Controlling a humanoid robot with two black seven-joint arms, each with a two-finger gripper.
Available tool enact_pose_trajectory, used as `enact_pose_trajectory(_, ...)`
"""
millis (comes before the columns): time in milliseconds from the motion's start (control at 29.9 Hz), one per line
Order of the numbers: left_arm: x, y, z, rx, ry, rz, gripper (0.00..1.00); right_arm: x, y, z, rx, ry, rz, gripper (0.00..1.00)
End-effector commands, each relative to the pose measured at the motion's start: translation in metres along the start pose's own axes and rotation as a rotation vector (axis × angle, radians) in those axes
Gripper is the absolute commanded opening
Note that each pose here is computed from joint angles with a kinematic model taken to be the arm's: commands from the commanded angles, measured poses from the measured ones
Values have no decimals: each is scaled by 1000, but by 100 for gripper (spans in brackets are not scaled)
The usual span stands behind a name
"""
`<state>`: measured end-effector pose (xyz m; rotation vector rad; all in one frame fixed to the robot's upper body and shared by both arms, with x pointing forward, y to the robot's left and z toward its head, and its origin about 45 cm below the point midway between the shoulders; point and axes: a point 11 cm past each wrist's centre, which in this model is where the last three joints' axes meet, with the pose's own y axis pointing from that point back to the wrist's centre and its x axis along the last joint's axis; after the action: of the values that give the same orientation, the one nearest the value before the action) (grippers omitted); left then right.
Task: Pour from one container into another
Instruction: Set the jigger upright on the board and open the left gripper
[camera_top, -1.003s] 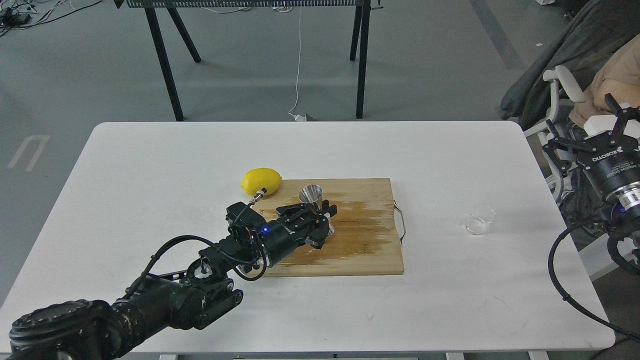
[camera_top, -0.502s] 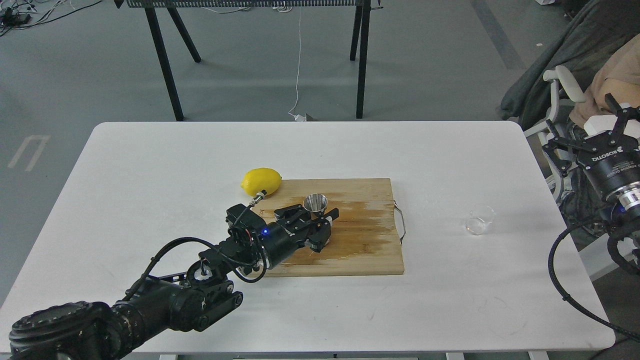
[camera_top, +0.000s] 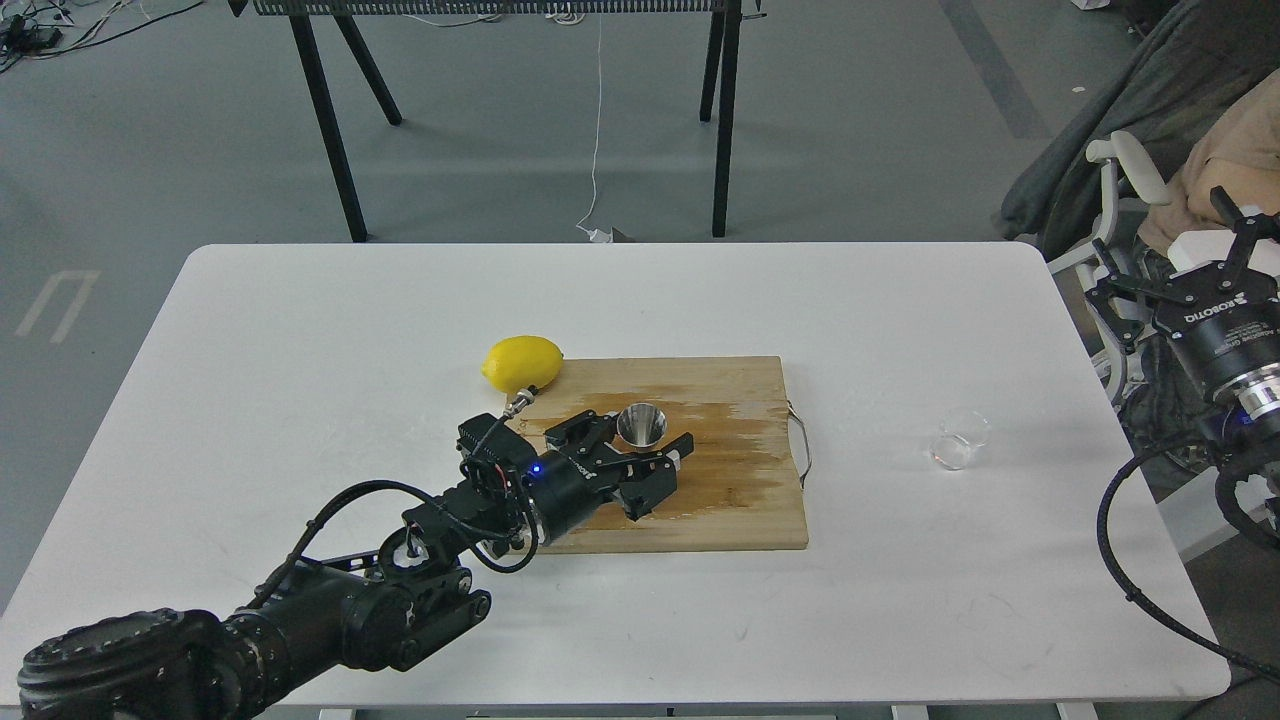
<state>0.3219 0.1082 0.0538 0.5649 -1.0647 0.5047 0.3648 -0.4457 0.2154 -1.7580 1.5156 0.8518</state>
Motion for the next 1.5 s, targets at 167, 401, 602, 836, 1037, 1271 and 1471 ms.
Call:
enact_pose_trajectory(167,-4,2,1,2,6,-6,97,2,1,1,-3,0,5,98)
enact_pose_trajectory(401,-8,4,1,5,13,-10,97,3,2,2,-2,-2,7,98)
enact_pose_trajectory(602,-11,6,2,7,19,-14,97,3,3,2,-3,-2,8,98)
enact_pose_trajectory(836,-10,5,2,6,19,-13,97,3,2,2,-3,-2,7,98)
enact_pose_trajectory(1037,-10,5,2,5,17,-12,97,3,2,2,-3,-2,7,98)
enact_pose_trajectory(1271,-6,9,-1,2,14,-7,97,3,2,2,-3,-2,7,98)
enact_pose_trajectory(1471,-5,14,-5,6,11,-8,97,3,2,2,-2,-2,7,98)
